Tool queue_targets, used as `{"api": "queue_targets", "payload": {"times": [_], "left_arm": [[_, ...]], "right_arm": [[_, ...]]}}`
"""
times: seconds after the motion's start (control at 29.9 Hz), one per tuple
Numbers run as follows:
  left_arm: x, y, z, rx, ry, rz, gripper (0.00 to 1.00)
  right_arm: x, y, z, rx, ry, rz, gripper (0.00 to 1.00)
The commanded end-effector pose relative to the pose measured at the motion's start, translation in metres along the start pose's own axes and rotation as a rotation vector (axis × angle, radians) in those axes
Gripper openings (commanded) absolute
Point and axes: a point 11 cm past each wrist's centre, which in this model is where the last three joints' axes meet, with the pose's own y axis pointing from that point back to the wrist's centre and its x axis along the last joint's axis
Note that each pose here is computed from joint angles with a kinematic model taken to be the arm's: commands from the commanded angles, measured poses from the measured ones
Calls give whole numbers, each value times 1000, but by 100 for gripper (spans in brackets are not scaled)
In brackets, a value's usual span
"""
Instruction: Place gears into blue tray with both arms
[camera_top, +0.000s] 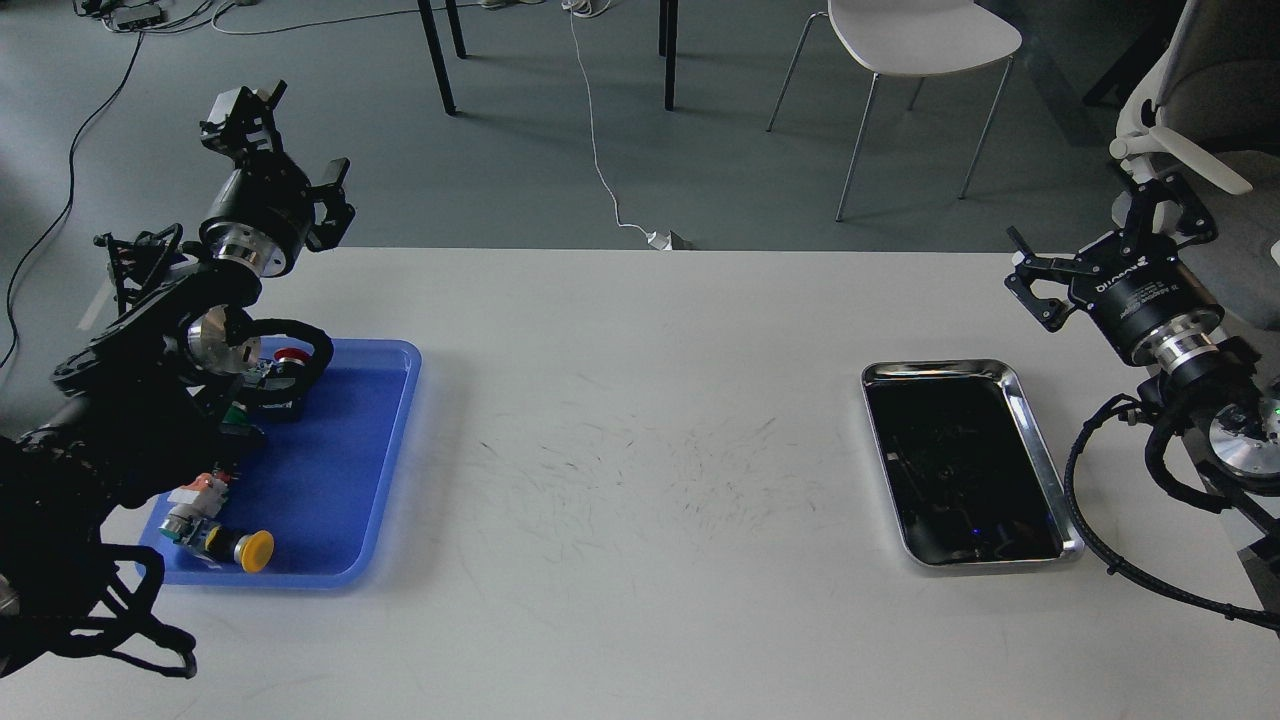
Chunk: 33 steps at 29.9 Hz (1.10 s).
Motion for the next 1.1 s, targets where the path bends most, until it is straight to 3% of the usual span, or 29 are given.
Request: {"api": "queue_targets", "payload": {"times": [0.0, 0.37, 1.07], "left_arm": [[-1, 0, -1, 8, -9, -6, 98], [-20, -10, 9, -1, -69, -77, 98], [-17, -6, 5, 3, -141, -91, 98]], "right_arm": [[-2, -2, 6, -26, 13, -4, 99], [0, 0, 0, -21, 25, 2, 99], [0, 12, -21, -43, 120, 11, 99]]}}
